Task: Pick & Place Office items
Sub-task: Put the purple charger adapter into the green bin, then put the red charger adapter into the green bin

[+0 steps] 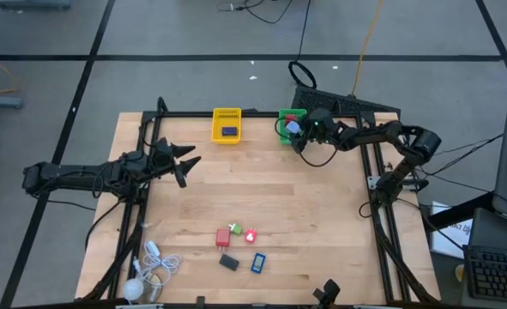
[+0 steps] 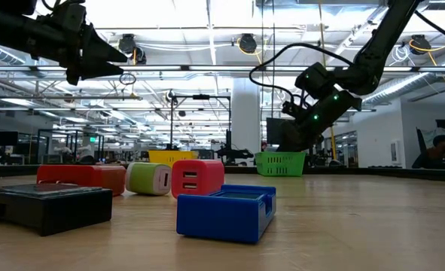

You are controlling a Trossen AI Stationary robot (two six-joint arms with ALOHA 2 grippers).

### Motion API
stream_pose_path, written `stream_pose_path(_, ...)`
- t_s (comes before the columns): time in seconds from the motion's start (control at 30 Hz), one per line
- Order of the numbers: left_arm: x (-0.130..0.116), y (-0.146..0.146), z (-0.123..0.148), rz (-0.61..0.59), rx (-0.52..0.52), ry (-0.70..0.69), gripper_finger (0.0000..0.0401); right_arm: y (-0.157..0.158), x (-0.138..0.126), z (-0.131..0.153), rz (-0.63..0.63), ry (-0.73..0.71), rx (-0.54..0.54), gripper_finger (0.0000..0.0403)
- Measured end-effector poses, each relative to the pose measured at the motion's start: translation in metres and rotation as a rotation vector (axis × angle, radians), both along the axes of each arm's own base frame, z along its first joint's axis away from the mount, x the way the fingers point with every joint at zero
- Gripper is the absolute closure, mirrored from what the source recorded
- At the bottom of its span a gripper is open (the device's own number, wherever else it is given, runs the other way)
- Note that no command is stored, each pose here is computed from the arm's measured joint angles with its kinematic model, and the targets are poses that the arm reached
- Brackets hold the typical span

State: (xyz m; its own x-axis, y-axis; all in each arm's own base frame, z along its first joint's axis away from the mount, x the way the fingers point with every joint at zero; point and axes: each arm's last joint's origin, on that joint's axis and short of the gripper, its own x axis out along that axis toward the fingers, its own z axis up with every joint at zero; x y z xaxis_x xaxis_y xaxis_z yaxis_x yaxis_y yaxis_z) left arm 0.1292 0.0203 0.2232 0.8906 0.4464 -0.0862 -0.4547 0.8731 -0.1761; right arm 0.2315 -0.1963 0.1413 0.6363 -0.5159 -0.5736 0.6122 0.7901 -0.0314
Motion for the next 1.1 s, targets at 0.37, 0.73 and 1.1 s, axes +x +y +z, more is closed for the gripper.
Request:
stream_pose_path(0.37,0.0,0.0,0.0,0.0,0.0,0.0,0.0176,0.0,0.0,0.0,0.013,0.007,-0.014,0.0167)
stream_pose_path(0.73,0.0,0.0,0.0,0.0,0.0,0.0,0.0176,-0.001,0.002,0.005,0.03,-0.013,-0.056,0.0145)
stream_pose_path(1.1,0.0,0.0,0.0,0.0,0.0,0.0,0.0176,0.032,0.005,0.07,0.163,-0.247,-0.142,0.0156)
